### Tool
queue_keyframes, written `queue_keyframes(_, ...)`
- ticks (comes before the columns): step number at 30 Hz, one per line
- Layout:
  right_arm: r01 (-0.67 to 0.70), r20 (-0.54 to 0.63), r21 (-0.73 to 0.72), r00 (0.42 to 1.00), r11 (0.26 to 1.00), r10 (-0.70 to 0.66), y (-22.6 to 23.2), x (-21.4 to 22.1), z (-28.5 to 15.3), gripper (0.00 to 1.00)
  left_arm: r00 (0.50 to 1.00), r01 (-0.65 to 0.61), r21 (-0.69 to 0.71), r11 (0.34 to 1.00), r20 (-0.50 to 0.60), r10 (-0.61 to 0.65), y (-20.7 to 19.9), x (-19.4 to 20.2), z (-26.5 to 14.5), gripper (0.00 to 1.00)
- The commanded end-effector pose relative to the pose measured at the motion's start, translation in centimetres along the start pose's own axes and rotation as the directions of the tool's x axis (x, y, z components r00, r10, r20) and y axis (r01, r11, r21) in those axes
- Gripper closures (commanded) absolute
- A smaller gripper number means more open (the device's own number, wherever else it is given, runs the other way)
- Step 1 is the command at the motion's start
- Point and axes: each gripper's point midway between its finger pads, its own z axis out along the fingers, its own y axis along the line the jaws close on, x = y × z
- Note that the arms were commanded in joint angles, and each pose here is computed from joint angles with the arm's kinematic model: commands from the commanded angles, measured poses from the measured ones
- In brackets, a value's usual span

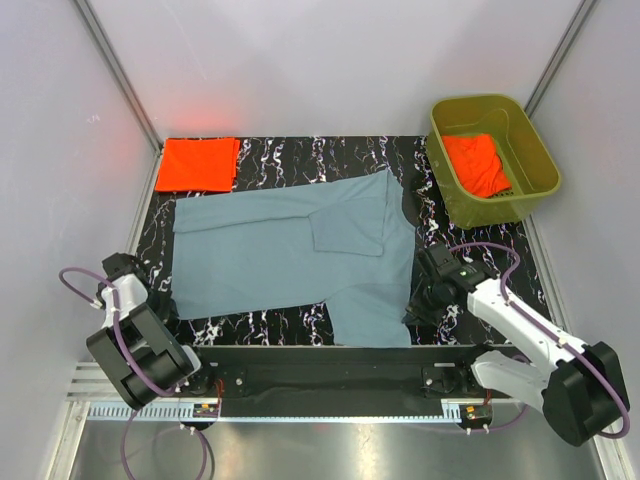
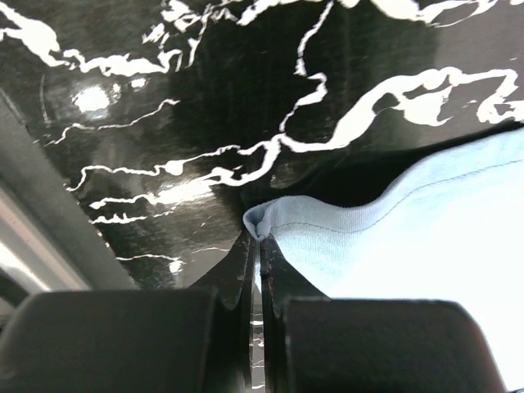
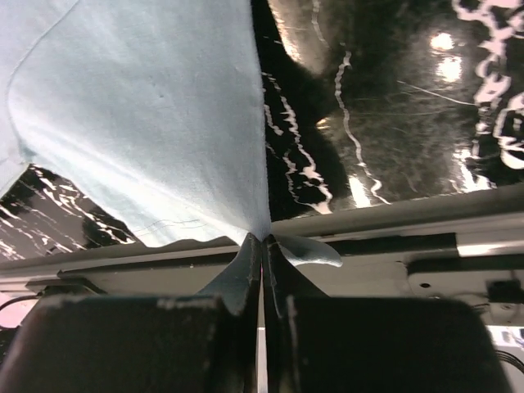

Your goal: Fold and stack the t-shirts

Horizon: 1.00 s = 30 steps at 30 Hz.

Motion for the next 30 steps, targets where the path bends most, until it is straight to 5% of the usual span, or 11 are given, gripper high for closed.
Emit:
queue_keyframes(1, 0.018, 0.013, 0.046, 1.0, 0.999, -0.018, -1.1, -0.3, -0.9, 1.0, 0.999, 0.013, -0.004, 1.0, 0.048, -0.013, 0.0, -1.0, -0.7, 1.0)
queue_keyframes(10, 0.145, 0.102, -0.009, 0.984, 0.989, -0.144, 1.6, -2.8, -2.9, 1.0, 0.998, -0.025, 0.031, 0.999, 0.055, 0.023, -1.0, -1.3, -1.8, 1.0)
queue_keyframes(14, 0.222, 0.234, 0.002, 0.948, 0.975, -0.216, 5.5, -7.8, -5.1, 1.0, 0.993, -0.103, 0.079, 0.991, 0.068, 0.098, -3.2, -1.5, -2.9, 1.0)
queue_keyframes(30, 0.302, 0.407, 0.06, 0.863, 0.951, -0.3, 13.6, -23.5, -5.6, 1.0, 0.94, -0.319, 0.093, 0.943, 0.158, 0.302, -12.2, -6.1, -4.9, 1.0)
